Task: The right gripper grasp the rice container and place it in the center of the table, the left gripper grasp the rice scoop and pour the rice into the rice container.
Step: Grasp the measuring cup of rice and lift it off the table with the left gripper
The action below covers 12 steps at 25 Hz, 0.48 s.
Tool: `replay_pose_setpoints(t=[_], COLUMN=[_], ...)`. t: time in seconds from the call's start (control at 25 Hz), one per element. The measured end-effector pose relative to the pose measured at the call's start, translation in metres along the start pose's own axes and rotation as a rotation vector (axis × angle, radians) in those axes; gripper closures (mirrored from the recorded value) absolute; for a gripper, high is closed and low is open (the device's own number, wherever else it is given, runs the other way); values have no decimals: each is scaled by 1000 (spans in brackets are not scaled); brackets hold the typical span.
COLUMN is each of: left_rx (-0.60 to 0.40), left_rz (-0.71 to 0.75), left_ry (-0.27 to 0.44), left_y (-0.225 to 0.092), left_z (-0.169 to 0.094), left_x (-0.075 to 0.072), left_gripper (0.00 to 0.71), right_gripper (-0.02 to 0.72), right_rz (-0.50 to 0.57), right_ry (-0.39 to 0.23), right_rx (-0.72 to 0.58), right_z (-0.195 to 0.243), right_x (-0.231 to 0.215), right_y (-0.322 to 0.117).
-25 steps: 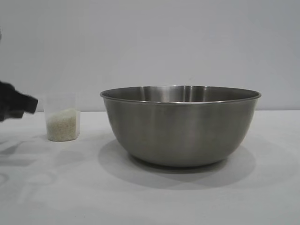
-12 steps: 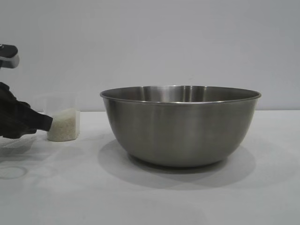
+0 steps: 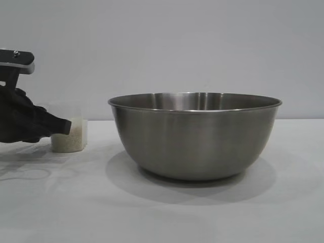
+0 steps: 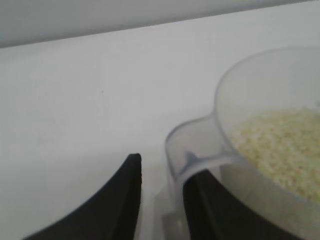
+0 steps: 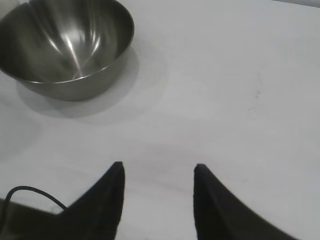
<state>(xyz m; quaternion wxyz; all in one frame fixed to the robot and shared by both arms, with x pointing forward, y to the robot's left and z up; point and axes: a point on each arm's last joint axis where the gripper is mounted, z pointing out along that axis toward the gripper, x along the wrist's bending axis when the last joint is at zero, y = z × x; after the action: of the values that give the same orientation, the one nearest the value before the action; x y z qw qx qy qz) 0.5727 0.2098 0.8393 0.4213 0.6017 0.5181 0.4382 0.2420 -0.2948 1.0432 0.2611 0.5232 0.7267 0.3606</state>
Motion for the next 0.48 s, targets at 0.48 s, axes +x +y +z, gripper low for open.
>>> replay_pose_setpoints(t=[0.48], left_rx=[-304], left_rz=[429], left_ry=[-170], left_y=[84], left_z=[-19], left_x=[-15], left_gripper=[710], right_gripper=[407], right_rz=[0], right_ry=[0], right_rx=[0], right_z=[0], right_x=[0], right_y=[0])
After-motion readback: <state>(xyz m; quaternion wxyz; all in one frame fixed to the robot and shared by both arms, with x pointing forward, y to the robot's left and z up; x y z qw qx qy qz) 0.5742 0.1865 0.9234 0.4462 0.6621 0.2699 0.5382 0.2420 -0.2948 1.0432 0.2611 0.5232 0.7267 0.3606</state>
